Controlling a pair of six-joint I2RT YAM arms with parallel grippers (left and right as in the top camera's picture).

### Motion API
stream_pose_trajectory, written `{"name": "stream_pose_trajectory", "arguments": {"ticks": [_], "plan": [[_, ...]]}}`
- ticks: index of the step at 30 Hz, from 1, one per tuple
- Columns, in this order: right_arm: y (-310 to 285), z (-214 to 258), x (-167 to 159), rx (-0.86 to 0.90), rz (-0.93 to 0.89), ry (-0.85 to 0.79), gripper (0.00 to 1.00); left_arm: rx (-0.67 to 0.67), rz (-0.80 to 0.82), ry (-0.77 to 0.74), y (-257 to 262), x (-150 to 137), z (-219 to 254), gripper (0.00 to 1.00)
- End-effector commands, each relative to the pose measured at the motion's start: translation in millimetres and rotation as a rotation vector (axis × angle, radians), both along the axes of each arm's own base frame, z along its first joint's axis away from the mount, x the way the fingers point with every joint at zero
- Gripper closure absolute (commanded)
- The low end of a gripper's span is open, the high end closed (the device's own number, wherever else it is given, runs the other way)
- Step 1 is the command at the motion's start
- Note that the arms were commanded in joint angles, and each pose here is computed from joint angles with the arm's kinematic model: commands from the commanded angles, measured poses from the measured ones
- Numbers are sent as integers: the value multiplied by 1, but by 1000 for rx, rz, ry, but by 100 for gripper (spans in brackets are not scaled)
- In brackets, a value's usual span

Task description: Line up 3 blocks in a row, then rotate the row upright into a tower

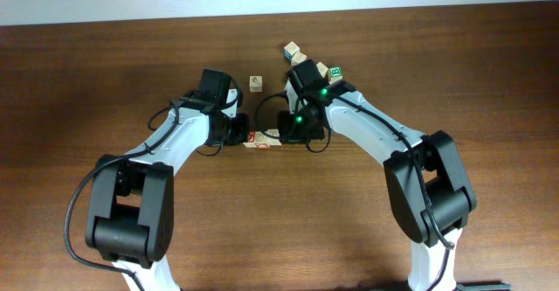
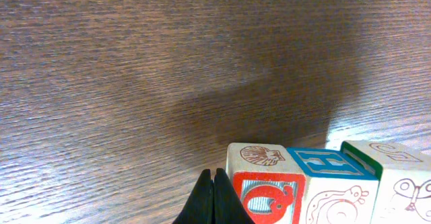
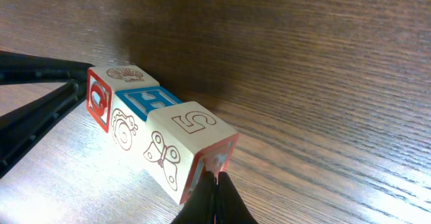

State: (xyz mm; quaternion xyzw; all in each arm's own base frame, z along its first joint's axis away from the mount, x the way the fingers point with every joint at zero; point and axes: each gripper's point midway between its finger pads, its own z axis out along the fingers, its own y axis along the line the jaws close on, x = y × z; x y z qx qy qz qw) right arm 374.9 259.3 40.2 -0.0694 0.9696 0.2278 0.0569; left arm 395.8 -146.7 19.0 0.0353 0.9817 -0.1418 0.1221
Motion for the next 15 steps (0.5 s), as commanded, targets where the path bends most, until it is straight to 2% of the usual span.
{"name": "stream_pose_trajectory", "arguments": {"ticks": [1,15], "plan": [[43,36,-8,111,119,-75,96,-99,-61,12,-33,-5,7,100],[52,43,-6,112,158,-117,96,-99,-71,11,-37,-7,7,100]]}}
